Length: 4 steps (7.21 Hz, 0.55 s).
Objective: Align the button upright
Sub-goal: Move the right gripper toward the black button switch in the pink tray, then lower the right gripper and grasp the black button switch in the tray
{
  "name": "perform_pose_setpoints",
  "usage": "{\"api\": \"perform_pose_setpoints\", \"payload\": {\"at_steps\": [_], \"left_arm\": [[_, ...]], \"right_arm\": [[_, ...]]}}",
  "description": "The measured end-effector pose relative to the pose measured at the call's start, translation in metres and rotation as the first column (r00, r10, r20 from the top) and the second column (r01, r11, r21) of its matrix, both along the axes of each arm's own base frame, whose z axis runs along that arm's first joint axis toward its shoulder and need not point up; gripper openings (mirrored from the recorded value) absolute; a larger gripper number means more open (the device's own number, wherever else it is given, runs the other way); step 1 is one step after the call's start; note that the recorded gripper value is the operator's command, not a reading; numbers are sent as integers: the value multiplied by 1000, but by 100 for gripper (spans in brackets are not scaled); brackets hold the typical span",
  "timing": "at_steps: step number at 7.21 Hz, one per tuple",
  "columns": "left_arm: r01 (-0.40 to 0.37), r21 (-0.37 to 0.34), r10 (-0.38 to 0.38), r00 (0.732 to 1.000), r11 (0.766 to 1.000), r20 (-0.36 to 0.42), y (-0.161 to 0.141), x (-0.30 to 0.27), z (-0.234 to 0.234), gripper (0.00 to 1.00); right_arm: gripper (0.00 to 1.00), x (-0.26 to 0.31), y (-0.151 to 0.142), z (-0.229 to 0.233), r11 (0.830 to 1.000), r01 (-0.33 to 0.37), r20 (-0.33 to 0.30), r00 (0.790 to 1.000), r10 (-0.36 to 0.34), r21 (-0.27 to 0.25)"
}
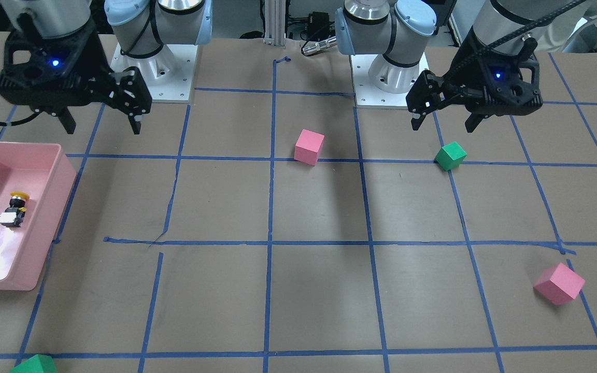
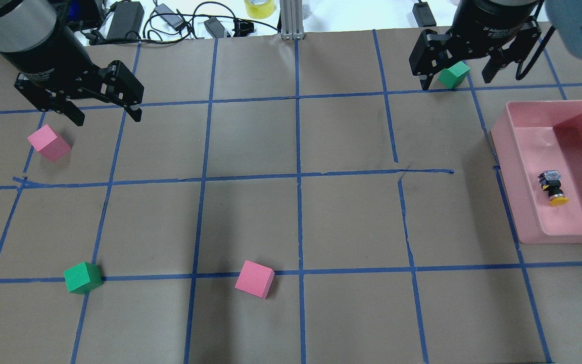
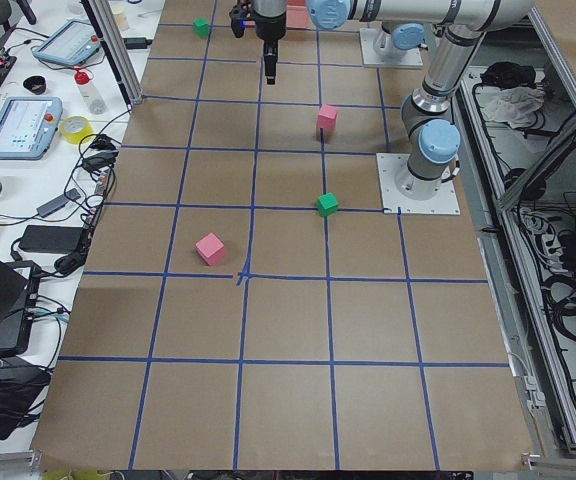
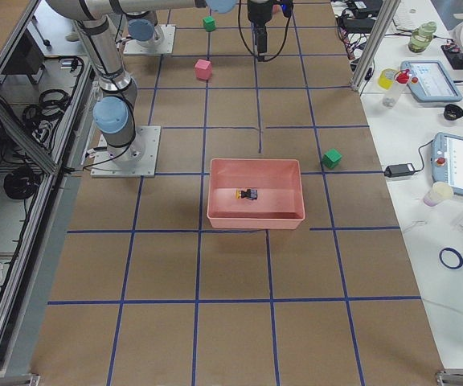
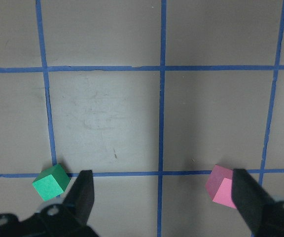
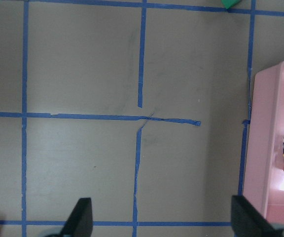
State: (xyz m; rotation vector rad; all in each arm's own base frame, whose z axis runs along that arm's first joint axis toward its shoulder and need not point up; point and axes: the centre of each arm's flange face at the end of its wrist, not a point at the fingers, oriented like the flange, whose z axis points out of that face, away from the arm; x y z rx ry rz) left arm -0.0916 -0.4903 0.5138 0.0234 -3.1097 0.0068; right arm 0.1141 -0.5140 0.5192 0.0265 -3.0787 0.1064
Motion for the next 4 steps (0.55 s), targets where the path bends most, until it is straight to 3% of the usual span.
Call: {"api": "perform_pose_setpoints", "payload": {"at_steps": [2,4], "left_arm": [[0,1,0,1000,1000,-1,0,0,-1,100],[0,4,0,1000,1000,-2,-1,0,-2,100]], "right_arm": [[100,-100,-17,-48,997,54,0,999,-54,57],[96,-217,-23,-117,999,19,-8,1000,-19,42]]}}
